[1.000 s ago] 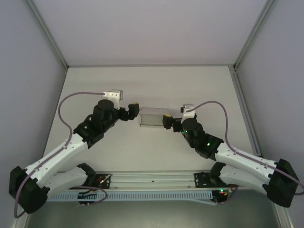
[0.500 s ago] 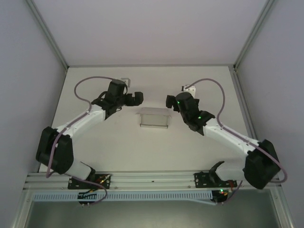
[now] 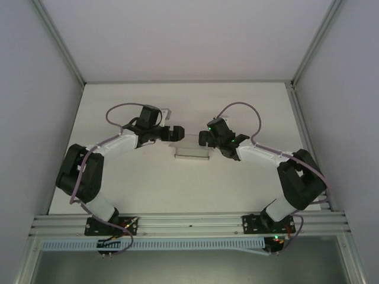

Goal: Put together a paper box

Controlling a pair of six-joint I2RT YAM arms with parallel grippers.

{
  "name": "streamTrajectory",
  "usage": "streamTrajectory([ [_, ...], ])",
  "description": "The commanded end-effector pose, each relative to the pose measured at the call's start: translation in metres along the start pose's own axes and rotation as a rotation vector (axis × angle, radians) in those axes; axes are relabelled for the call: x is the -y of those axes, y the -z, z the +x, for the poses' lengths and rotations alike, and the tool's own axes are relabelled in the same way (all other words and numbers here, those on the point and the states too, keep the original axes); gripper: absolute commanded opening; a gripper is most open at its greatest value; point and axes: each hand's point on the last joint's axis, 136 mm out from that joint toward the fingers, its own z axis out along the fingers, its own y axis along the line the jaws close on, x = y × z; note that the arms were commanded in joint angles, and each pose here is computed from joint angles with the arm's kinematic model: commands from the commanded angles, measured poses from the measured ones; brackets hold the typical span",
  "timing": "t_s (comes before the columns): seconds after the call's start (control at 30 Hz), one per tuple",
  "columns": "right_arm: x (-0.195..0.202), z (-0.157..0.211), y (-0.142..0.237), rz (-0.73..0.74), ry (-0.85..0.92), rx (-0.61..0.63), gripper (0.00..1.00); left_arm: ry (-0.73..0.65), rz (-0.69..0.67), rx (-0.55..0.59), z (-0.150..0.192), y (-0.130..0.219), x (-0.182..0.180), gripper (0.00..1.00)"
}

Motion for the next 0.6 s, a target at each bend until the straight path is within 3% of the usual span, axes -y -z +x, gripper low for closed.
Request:
streamTrajectory([
  [0.0, -0.002, 0.016, -0.009, -0.039, -0.038, -0.038, 0.99, -0.018, 0.086, -0.064, 0.024, -0.014, 0.004, 0.99],
  [0.27, 0.005, 0.046, -0.023, -0.057, -0.056, -0.078, 0.93, 0.008, 0.068, -0.136, 0.048, -0.033, -0.011, 0.76],
  [0.57, 0.011, 0.067, -0.035, -0.05, -0.045, -0.115, 0.72, 0.011, 0.067, -0.16, 0.057, -0.043, -0.016, 0.49],
])
